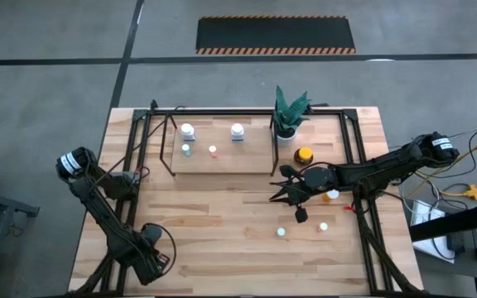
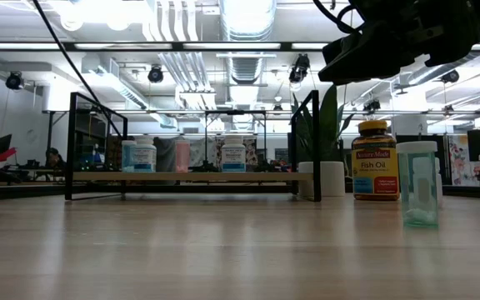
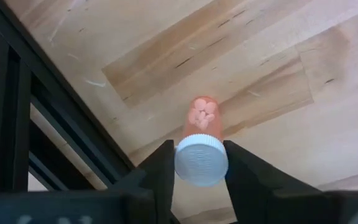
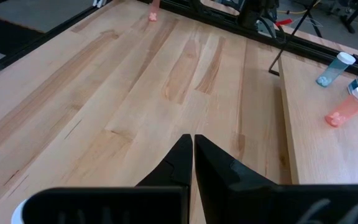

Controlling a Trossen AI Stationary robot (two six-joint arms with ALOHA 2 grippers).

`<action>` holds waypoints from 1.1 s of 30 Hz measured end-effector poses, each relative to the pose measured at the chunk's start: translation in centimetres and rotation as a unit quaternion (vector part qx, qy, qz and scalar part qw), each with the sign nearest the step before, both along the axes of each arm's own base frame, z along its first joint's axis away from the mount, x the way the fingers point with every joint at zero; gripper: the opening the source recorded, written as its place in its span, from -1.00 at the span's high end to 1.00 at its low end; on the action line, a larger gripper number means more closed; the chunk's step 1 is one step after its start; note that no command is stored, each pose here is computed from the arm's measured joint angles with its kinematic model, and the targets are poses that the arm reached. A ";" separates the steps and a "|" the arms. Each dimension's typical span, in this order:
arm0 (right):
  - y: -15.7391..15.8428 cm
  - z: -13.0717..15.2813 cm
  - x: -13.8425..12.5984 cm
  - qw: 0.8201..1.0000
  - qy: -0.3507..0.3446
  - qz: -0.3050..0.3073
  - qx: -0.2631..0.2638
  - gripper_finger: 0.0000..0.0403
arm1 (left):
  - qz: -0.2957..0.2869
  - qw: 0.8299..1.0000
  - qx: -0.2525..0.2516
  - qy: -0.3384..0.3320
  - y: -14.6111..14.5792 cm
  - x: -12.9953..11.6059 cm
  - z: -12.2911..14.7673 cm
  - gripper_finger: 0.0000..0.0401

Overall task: Pick and place medicine bottles onto shelf by color
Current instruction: Put the left pink medicine bottle on the shelf

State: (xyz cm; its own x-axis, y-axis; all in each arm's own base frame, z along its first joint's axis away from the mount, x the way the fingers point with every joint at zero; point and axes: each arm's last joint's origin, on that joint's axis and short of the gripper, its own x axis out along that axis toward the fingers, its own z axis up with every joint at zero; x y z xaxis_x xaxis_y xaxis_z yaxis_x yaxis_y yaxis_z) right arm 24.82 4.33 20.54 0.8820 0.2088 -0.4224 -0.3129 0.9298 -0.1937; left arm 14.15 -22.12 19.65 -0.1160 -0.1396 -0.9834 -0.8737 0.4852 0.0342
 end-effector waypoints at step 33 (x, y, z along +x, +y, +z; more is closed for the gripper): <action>0.0 -0.1 0.0 1.000 0.003 0.000 -0.002 0.96 | -0.294 0.929 0.022 -0.225 11.4 13.8 6.9 0.51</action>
State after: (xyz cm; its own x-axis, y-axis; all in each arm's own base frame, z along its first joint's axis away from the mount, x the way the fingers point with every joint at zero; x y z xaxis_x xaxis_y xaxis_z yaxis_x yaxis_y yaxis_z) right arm 24.81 4.33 20.49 0.8796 0.2080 -0.4279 -0.3147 0.9289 -0.1953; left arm 27.97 -10.72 26.53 0.2654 -0.1404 -0.9539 -0.3890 0.8897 -0.2392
